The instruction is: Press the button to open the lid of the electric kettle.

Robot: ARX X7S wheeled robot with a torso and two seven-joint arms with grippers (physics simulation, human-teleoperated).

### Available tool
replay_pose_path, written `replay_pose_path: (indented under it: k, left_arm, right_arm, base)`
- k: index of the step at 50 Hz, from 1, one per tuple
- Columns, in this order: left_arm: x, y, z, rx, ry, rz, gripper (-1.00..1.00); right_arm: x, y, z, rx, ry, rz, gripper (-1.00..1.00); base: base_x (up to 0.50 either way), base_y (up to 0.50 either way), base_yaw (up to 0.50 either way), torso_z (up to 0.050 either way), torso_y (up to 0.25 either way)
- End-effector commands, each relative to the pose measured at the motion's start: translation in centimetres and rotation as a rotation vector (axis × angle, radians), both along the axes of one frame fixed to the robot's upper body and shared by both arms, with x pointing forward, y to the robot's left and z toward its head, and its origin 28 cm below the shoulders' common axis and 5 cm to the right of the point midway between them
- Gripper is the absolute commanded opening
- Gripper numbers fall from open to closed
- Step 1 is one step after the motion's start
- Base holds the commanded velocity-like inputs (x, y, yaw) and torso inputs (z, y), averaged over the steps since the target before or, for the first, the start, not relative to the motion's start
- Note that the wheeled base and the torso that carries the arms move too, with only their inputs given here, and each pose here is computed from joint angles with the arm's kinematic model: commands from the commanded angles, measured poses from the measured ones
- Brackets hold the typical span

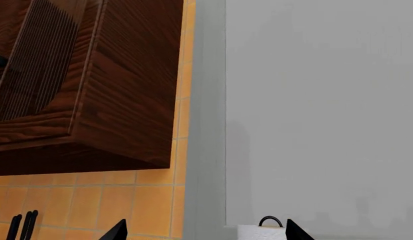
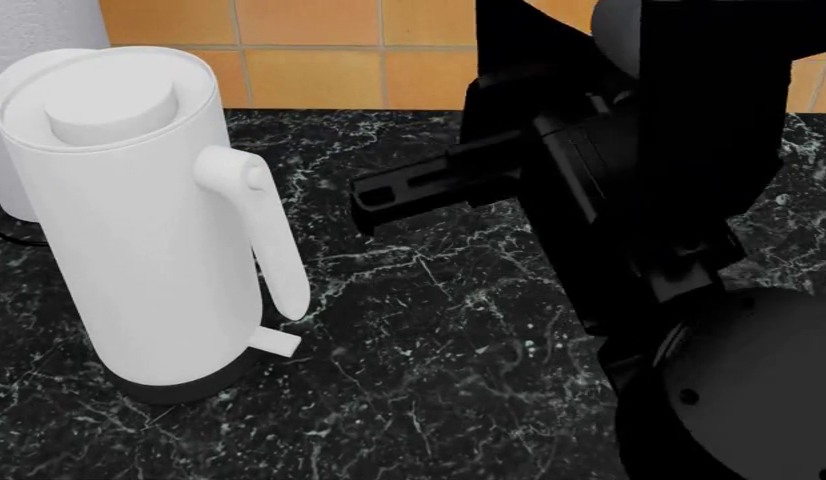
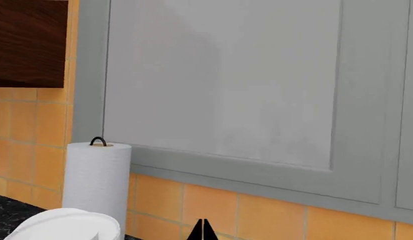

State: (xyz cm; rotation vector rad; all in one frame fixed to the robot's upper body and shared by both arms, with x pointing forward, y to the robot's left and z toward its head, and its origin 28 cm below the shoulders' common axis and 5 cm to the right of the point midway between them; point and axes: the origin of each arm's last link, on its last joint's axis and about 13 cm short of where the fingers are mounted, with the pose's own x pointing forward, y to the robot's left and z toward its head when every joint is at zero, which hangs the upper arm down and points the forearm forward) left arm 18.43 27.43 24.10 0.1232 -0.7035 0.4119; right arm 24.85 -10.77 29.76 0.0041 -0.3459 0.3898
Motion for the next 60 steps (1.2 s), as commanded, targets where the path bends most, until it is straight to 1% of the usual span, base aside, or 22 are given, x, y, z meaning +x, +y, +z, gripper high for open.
replay_pose_path:
  k: [1,4,5,6,8,9,13,17,22,32,41,50,55,60]
  left_arm:
    - [0.4,0.7,-0.4,-0.065,0.043,0.049,1.0]
    - [0.5,0.7,-0.5,-0.064,0.045,0.05,1.0]
    - [0.5,0.7,-0.5,-0.062,0.046,0.049,1.0]
    - [0.5,0.6,-0.5,-0.061,0.046,0.049,1.0]
    - [0.5,0.7,-0.5,-0.062,0.046,0.049,1.0]
    - [0.4,0.7,-0.5,-0.063,0.045,0.05,1.0]
    - [0.4,0.7,-0.5,-0.063,0.048,0.05,1.0]
    - [0.5,0.6,-0.5,-0.061,0.05,0.049,1.0]
    - [0.5,0.6,-0.5,-0.062,0.049,0.049,1.0]
    - [0.5,0.7,-0.6,-0.062,0.049,0.046,1.0]
    - [0.5,0.6,-0.6,-0.059,0.049,0.044,1.0]
    - [0.4,0.7,-0.6,-0.062,0.046,0.042,1.0]
    - [0.5,0.7,-0.6,-0.063,0.046,0.042,1.0]
    - [0.5,0.8,-0.6,-0.065,0.047,0.043,1.0]
  right_arm:
    - [3.2,0.1,1.7,-0.117,0.155,0.255,-1.0]
    - [3.8,0.4,1.4,-0.118,0.201,0.31,-1.0]
    - [4.0,0.4,1.3,-0.103,0.217,0.348,-1.0]
    - [4.2,0.5,1.3,-0.12,0.216,0.35,-1.0]
    - [4.8,0.7,0.8,-0.15,0.271,0.399,-1.0]
    - [5.2,0.9,0.5,-0.161,0.311,0.406,-1.0]
    - [5.8,1.2,0.2,-0.154,0.322,0.427,-1.0]
    - [5.8,1.3,-0.1,-0.163,0.346,0.437,-1.0]
    - [5.5,1.8,-1.1,-0.206,0.379,0.454,-1.0]
    - [6.4,2.5,-1.8,-0.254,0.425,0.47,-1.0]
    - [7.4,2.8,-2.0,-0.244,0.437,0.458,-1.0]
    - [8.6,4.0,-2.6,-0.251,0.455,0.47,-1.0]
    - [8.8,4.6,-3.0,-0.266,0.468,0.487,-1.0]
    - [8.8,4.7,-3.5,-0.263,0.475,0.494,-1.0]
  base:
    - [0.0,0.0,0.0,0.0,0.0]
    - [0.0,0.0,0.0,0.0,0.0]
    - [0.0,0.0,0.0,0.0,0.0]
    - [0.0,0.0,0.0,0.0,0.0]
    - [0.0,0.0,0.0,0.0,0.0]
    - [0.0,0.0,0.0,0.0,0.0]
    - [0.0,0.0,0.0,0.0,0.0]
    - [0.0,0.0,0.0,0.0,0.0]
    - [0.0,0.0,0.0,0.0,0.0]
    - [0.0,0.0,0.0,0.0,0.0]
    - [0.0,0.0,0.0,0.0,0.0]
    - [0.0,0.0,0.0,0.0,0.0]
    - [0.0,0.0,0.0,0.0,0.0]
    - [0.0,0.0,0.0,0.0,0.0]
